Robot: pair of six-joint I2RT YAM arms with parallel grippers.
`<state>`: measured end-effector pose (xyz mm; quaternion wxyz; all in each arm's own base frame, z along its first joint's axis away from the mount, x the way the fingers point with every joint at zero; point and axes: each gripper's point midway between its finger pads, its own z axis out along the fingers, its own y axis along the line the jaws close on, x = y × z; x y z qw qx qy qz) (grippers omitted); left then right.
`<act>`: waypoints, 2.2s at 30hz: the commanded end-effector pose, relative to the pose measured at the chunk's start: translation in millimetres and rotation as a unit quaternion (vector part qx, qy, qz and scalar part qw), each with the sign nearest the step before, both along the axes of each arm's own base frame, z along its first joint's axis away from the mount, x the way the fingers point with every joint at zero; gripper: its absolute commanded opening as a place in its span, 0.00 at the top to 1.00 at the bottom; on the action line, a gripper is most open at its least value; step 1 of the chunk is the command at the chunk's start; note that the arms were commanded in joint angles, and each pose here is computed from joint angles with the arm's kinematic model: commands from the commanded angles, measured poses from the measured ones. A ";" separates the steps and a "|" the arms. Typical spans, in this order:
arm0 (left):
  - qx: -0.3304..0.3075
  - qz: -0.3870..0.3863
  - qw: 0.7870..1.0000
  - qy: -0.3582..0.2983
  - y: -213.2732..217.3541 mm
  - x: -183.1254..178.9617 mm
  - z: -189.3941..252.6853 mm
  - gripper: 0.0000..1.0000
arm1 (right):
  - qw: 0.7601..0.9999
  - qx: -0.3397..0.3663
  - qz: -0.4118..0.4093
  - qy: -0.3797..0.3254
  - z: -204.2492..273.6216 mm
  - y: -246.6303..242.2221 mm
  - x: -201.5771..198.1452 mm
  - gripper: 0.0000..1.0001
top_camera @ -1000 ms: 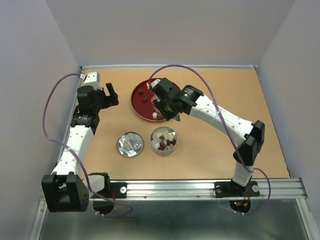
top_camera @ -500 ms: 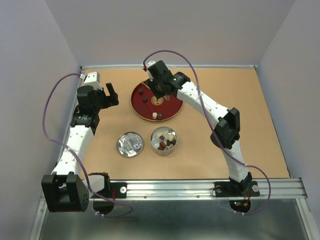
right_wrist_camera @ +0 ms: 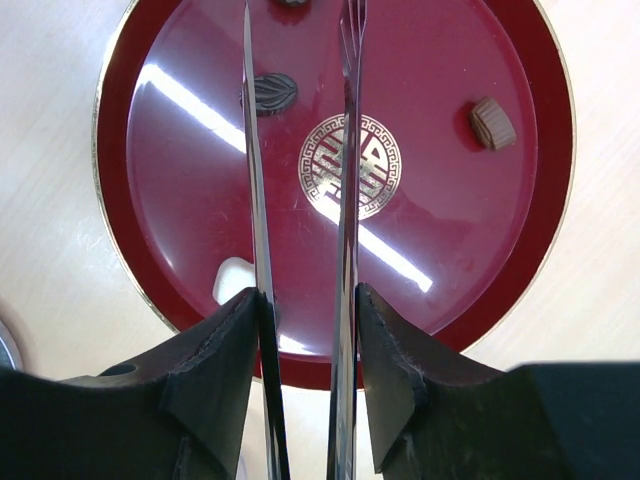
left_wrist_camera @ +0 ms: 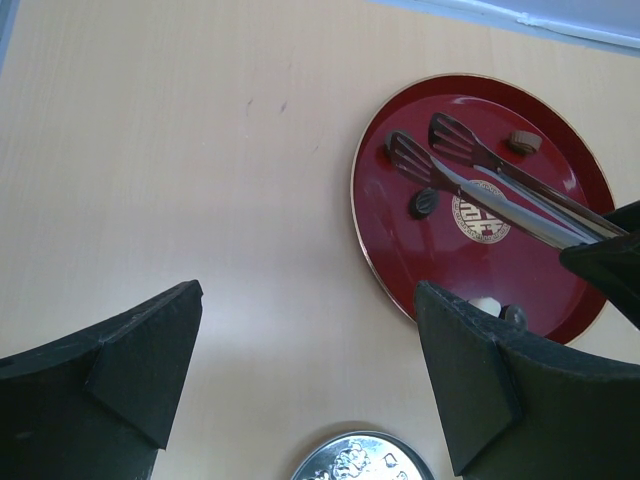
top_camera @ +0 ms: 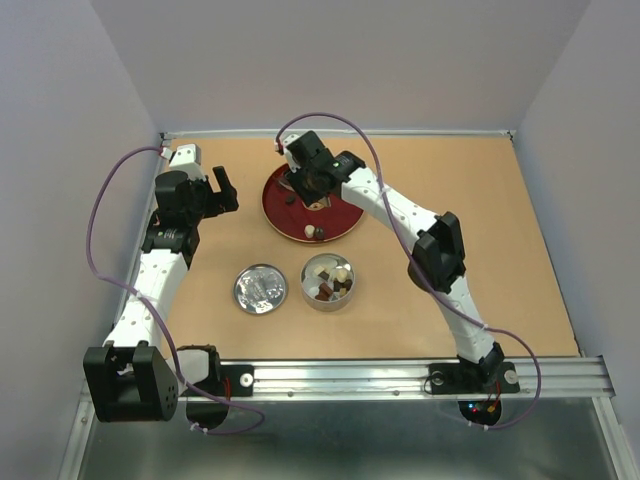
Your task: Pack the chocolate
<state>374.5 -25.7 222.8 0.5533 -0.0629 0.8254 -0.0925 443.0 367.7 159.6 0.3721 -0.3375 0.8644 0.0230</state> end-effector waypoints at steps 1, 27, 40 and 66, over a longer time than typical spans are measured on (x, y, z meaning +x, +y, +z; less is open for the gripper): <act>-0.002 -0.002 0.999 -0.033 -0.3 6.0 21.1 0.01 | 0.997 0.050 0.014 -0.051 39.9 20.1 14.9 0.52; 0.000 -0.001 0.999 -0.034 0.3 6.1 22.3 0.01 | 0.999 0.001 0.016 -0.043 -0.9 16.5 24.1 0.61; -0.001 0.000 0.999 -0.034 0.6 5.8 22.1 0.01 | 0.998 0.026 0.014 -0.060 30.4 13.0 17.7 0.72; -0.002 -0.001 0.999 -0.041 0.2 3.2 26.4 0.01 | 0.992 0.124 0.025 0.014 112.0 -67.4 -131.8 0.72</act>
